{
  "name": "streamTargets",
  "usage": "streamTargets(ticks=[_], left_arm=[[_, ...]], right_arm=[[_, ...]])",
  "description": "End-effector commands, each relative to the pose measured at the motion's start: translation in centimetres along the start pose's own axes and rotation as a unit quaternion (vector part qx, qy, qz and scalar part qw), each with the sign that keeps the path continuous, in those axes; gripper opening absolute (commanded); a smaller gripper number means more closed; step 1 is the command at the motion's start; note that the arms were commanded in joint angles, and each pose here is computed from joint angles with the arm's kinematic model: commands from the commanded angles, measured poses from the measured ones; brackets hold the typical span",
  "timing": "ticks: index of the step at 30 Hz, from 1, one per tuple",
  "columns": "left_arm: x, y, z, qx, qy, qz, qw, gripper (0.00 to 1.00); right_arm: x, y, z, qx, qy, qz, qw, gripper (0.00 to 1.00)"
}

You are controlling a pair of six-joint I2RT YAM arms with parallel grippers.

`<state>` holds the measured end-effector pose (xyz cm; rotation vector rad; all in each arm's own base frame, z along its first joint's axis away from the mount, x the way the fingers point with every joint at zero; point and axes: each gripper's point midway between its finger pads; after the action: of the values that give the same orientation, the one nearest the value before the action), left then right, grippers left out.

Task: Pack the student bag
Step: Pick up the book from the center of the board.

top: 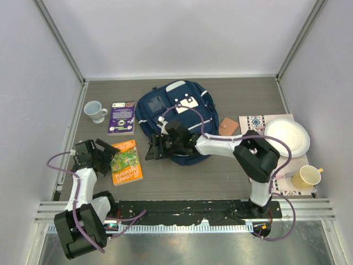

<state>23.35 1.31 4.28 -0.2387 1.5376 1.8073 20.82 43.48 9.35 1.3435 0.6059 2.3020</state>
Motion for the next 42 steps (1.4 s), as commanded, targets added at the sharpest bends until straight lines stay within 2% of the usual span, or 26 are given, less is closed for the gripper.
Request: streamTargets(ticks=[1,6,13,19,23,24,25,31,42], left_arm=[[-2.1,0.0,-1.1,0.025,-0.036,-0.046,0.998,1.00],[-2.8,0.1,-2.6,0.058,-0.074,-0.063,0.994,0.95],[-3.0,0.6,-3.0,0.065,-0.124,-0.057,0.988,0.86],[-4.1,0.9,-3.6,0.086,-0.137,-0.081,0.983,0.79],[-6.1,1.9,-4.1,0.098,-0.148,-0.122,0.976,0.76],[-6.7,2.2,-4.0,0.098,-0.151,-0.133,0.975,0.68],[-7.1,2.5,-4.1,0.100,-0.154,-0.141,0.973,0.67],[-9.0,4.0,-4.6,0.108,-0.164,-0.189,0.962,0.63],[-6.5,1.3,-6.5,0.160,-0.183,-0.138,0.960,0.53]], right_arm=[[0.9,-2.3,1.9,-0.017,0.022,0.002,1.000,0.67],[-0.2,-4.5,1.9,-0.006,0.019,-0.026,0.999,0.67],[-3.3,-6.4,0.6,0.014,-0.008,-0.079,0.997,0.67],[-3.5,-7.6,-0.1,0.023,-0.019,-0.059,0.998,0.67],[-3.3,-7.7,-0.1,0.023,-0.016,-0.053,0.998,0.63],[-3.3,-7.7,-0.1,0.024,-0.014,-0.051,0.998,0.62],[-3.3,-7.7,-0.1,0.025,-0.014,-0.051,0.998,0.61],[-3.4,-7.9,-0.5,0.029,-0.019,-0.049,0.998,0.54],[-3.4,-7.7,-0.5,0.026,-0.025,-0.046,0.998,0.54]])
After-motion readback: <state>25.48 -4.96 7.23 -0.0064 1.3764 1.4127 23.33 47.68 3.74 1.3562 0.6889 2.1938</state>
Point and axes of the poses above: each gripper's point midway between its finger pads, its own y axis back along the fingers, its own x axis along the line the jaws close on, z = x × y, and after that the axes turned 4 degrees about y, right-handed
